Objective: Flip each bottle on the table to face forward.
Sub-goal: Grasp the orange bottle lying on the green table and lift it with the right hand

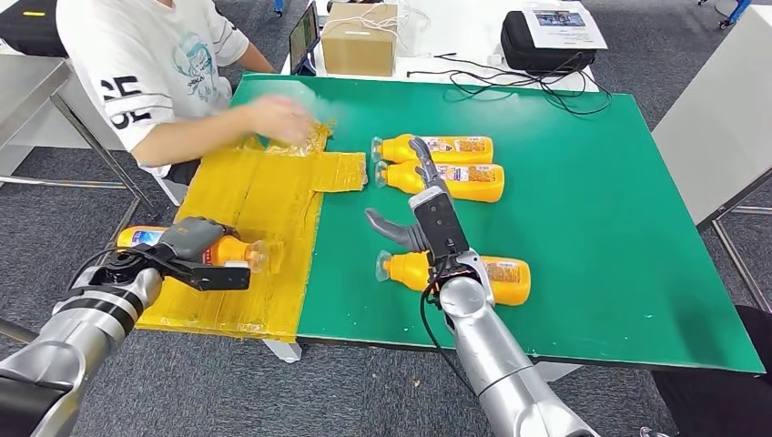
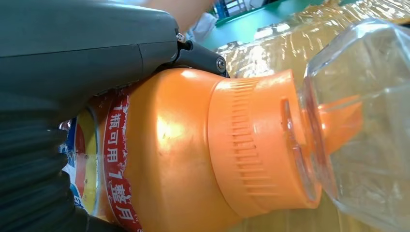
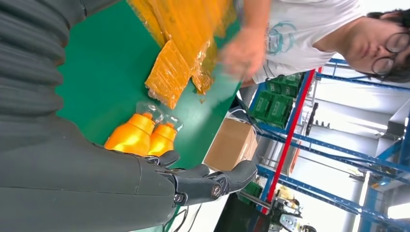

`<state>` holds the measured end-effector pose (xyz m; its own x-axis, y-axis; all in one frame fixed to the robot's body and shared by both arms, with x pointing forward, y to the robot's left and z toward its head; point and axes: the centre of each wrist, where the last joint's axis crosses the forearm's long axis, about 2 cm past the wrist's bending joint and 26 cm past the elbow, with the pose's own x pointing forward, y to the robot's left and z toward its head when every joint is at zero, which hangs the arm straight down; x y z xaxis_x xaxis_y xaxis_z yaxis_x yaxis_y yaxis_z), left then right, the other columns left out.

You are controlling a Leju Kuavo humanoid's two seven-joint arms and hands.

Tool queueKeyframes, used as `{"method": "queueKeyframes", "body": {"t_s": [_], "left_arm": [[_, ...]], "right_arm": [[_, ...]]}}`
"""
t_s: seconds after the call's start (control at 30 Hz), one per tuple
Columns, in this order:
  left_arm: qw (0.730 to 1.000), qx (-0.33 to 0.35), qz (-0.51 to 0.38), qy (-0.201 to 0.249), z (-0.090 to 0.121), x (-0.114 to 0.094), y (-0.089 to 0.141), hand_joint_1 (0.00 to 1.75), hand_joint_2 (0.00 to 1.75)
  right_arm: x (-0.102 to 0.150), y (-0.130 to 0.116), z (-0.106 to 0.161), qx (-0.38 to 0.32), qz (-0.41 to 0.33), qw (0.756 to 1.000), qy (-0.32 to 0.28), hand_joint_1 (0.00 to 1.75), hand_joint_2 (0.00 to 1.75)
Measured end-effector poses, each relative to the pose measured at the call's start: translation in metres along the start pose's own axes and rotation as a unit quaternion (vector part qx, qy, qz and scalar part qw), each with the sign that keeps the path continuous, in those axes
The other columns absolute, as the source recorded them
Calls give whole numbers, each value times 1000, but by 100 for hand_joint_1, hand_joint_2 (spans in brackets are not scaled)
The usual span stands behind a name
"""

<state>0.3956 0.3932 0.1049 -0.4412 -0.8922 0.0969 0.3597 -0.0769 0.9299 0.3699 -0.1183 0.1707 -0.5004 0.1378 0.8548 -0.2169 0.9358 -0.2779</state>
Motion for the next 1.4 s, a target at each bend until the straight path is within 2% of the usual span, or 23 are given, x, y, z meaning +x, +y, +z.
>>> {"method": "queueKeyframes", "body": {"t_s": [0.6,0.63,0.77,1.17,1.4], "left_arm": [[1000,-8,-11,-18,-7,11,-5,175,175],[1000,-8,-11,-18,-7,11,-5,171,175],[1000,-6,-12,-18,-7,12,-5,2,175],[999,20,4,-34,-17,31,-12,0,175],[996,49,44,-62,-20,46,-27,0,175]], "right_arm": [[-3,5,-5,12,0,1000,13,0,175],[-3,5,-5,13,0,1000,13,0,175],[-4,5,-4,13,0,1000,14,0,175],[-5,6,-4,21,0,1000,18,0,175],[-6,5,-4,25,3,999,20,0,175]]}}
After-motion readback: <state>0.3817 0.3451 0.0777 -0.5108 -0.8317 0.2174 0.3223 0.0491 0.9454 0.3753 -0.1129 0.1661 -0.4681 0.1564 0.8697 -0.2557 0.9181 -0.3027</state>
